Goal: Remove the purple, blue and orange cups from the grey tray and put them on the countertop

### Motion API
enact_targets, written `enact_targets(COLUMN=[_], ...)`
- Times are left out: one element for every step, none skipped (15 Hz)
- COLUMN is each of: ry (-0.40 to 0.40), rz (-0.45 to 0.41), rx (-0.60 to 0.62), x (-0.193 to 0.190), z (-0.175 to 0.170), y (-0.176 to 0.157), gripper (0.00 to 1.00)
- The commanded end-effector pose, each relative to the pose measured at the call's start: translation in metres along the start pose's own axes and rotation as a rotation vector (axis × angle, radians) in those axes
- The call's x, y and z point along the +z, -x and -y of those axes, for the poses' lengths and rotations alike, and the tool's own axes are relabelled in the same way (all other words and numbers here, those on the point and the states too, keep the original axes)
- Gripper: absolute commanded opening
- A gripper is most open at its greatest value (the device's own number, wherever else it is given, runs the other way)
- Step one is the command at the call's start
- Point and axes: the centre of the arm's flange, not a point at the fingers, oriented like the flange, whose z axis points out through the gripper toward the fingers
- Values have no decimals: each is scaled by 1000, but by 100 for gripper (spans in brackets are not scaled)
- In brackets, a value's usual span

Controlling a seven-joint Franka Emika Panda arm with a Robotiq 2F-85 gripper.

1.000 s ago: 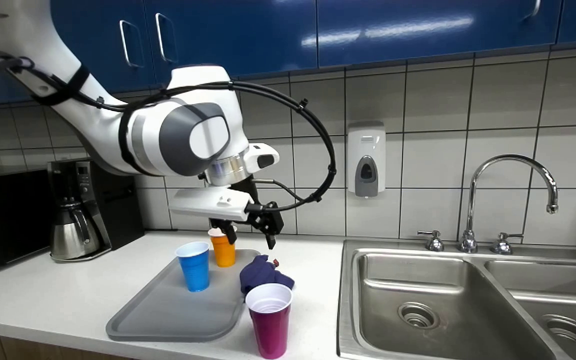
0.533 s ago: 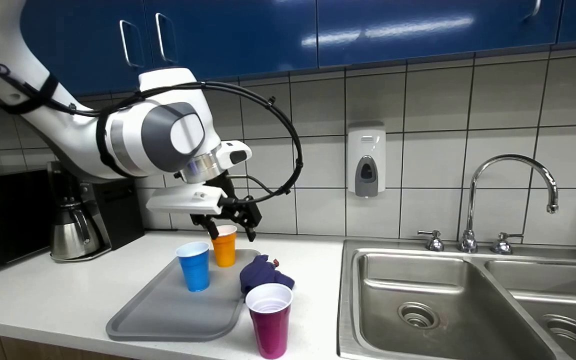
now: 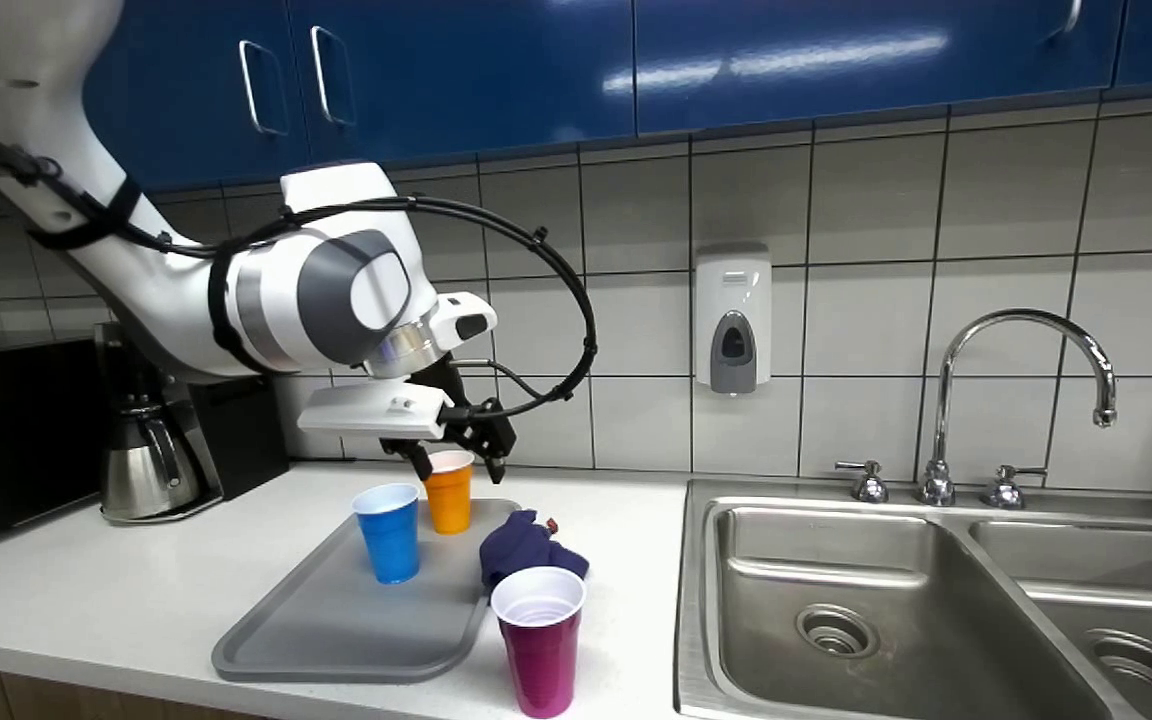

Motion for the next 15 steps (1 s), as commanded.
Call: enact_targets(ry=[-33,-45,-54,-63,-73,-83,-100,-121,-140,-167,-185,-206,-219,-232,-241], rz=[-18,-13,-12,-11,-10,-6,4,19,29,45,54,66,75,85,96], rx=[-7,-12,-11,-11,-12,-11,-16,-18,-22,-32,-36,-44,-53,-62,-70], x=[18,22,25,27,30,33,36,39,43,47,50,54,58,61,65], z=[5,8,11,15,18,23,26,30,33,37,40,44,47,50,51], y=[-22,-26,-30,-34,-37,-41,-45,-50,-53,-58,-61,-65,-68,-71,-75], gripper=[100,100,100,100,100,100,100,100,100,100,100,100,100,100,100])
